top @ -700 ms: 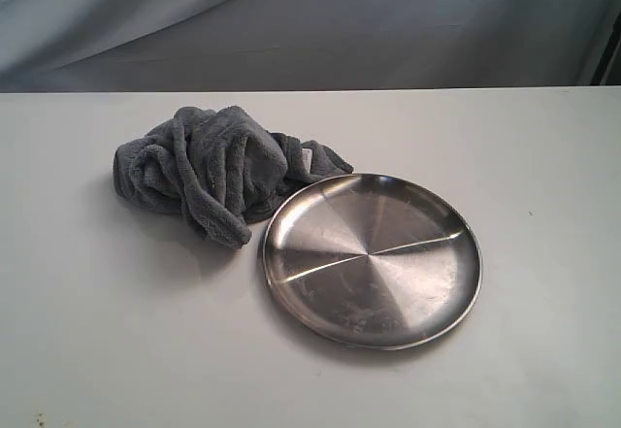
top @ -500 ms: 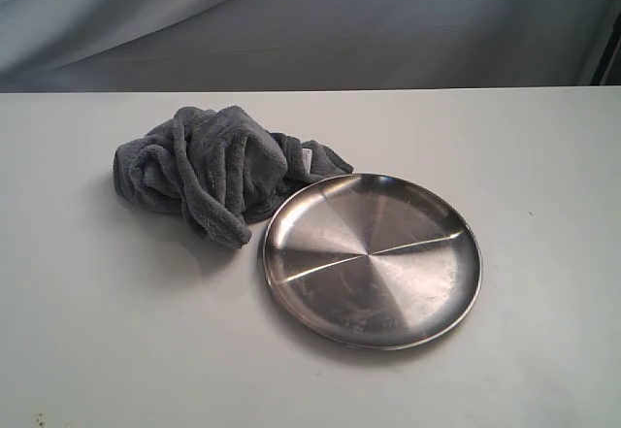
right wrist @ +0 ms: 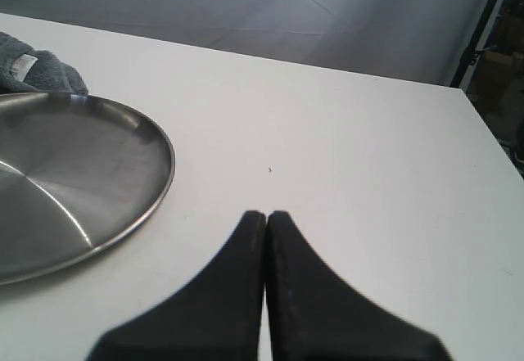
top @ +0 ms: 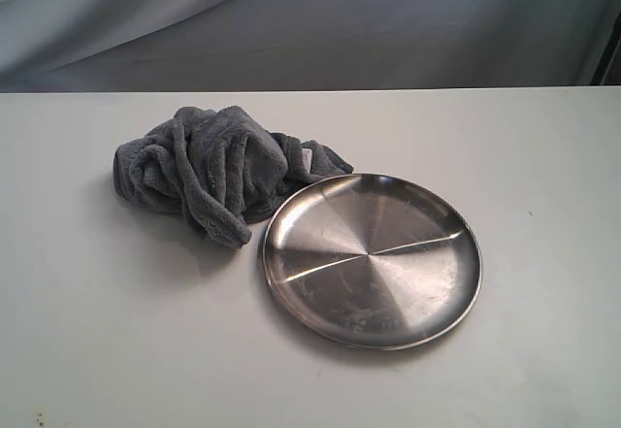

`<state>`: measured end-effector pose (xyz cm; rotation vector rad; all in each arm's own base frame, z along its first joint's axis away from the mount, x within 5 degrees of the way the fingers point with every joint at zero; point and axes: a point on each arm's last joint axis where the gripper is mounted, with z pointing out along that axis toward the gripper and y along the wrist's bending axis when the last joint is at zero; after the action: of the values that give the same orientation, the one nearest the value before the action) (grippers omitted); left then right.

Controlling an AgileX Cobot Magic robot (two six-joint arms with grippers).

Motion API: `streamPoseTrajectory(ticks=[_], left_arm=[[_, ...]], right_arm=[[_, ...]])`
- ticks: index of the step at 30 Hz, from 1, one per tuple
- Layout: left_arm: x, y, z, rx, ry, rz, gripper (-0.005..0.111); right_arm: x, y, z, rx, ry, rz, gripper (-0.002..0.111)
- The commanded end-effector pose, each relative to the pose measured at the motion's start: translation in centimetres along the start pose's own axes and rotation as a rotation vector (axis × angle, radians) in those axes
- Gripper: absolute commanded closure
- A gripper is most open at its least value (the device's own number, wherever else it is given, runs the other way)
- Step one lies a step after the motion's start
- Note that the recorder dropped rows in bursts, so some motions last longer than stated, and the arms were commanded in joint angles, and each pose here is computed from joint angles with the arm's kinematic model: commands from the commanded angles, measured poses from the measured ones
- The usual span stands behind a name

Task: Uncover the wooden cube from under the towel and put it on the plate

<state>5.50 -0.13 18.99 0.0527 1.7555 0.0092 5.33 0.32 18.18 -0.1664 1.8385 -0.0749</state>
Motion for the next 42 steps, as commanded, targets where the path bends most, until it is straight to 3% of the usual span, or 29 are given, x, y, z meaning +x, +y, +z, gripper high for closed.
streamPoseTrajectory(ticks=[1,11,24,30,36,42], left_arm=[[0.1,0.0,0.0,0.005,-0.006,-0.005,0.107],[0.1,0.0,0.0,0.005,-0.006,-0.007,0.107],[0.1,0.0,0.0,0.005,-0.006,-0.003,0.107],[0.1,0.0,0.0,0.005,-0.006,-0.003,0.107],[0.1,0.0,0.0,0.005,-0.006,-0.005,0.107],[0.1,0.0,0.0,0.005,-0.006,-0.005,0.107]], right_arm=[[0.1,0.0,0.0,-0.001,-0.006,-0.002,0.108],[-0.2,-0.1,0.0,0.012,-0.035,-0.015,0.108],[-3.1,-0.8,-0.6,0.084,-0.363,0.034,0.108],[-4.5,-1.4,-1.4,0.073,-0.562,0.323,0.108],[-5.4,-1.8,-2.1,0.051,-0.691,0.47,0.108],[-7.4,-1.3,-3.0,-0.034,-0.657,0.457,0.108]])
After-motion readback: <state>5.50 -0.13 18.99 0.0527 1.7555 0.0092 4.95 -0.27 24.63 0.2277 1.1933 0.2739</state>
